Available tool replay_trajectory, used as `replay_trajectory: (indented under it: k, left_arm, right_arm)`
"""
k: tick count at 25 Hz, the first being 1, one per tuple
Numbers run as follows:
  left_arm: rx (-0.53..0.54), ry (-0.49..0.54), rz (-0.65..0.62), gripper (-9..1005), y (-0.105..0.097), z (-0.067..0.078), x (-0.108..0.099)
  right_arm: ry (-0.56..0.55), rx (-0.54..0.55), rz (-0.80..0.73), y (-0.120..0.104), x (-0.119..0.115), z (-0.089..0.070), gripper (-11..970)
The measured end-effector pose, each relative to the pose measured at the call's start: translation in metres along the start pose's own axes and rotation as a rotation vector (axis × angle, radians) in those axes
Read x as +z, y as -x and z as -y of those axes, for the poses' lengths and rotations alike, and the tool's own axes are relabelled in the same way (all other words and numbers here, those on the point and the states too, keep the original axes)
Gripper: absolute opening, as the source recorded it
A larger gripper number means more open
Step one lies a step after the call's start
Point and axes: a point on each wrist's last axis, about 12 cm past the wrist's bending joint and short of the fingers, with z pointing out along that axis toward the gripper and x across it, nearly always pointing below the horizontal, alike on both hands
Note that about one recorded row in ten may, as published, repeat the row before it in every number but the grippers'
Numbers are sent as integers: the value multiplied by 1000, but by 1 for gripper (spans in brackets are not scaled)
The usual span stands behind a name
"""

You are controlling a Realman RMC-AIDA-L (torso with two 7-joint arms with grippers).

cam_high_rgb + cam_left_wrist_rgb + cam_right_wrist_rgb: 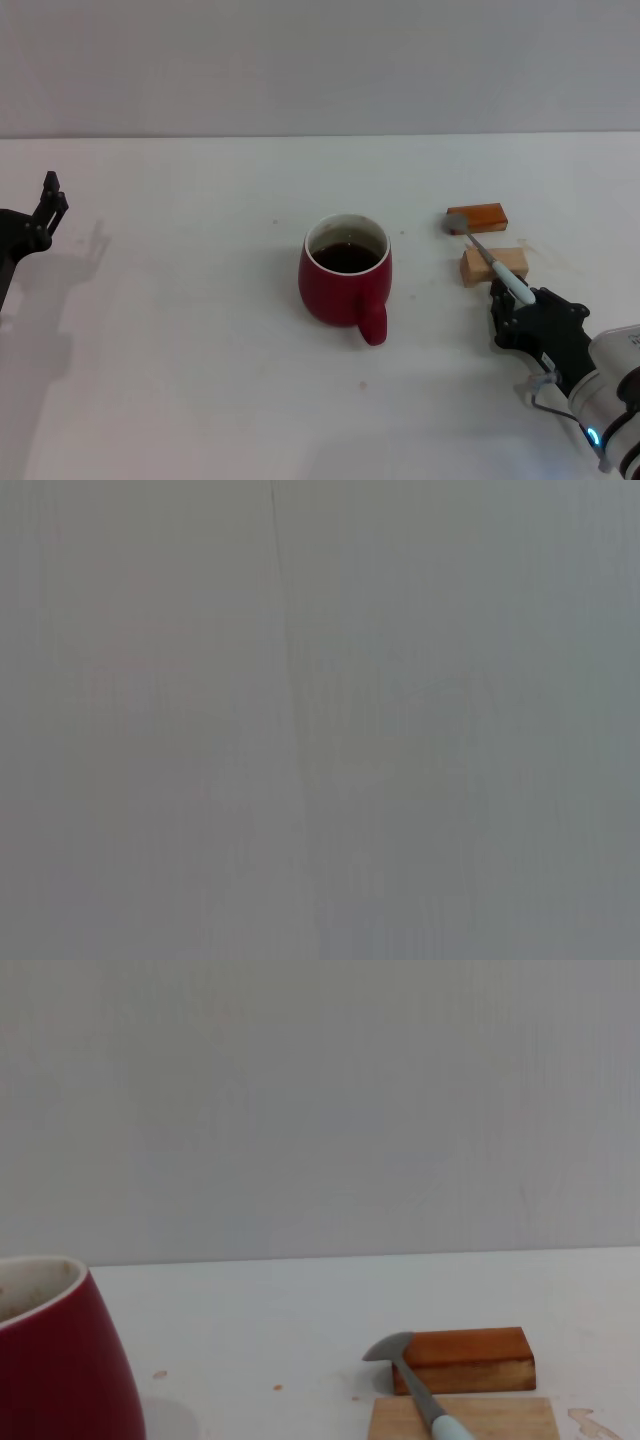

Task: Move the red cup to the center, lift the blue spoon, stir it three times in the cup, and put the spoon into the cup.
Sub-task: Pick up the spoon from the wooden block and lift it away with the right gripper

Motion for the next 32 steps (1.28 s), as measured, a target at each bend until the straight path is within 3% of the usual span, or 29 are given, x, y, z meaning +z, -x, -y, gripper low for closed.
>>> replay_trajectory:
  k: [6,7,19,24,32]
  left_arm:
    - [0,0,0,840,0,0,0]
    - [0,0,0,840,0,0,0]
    - [0,4,-1,840,-1,-1,-3]
    - [0,4,-1,840,-1,-1,-3]
    - [-2,5,0,840,-1,-1,-4]
  right_arm:
    - [4,2,2,1,0,-1,206]
    - [8,1,1,0,0,-2,333]
    - [14,11,10,-1,-4,-6,360]
    - [5,12,27,-1,-8,-4,438]
    - [10,8,41,-1,-10,-6,434]
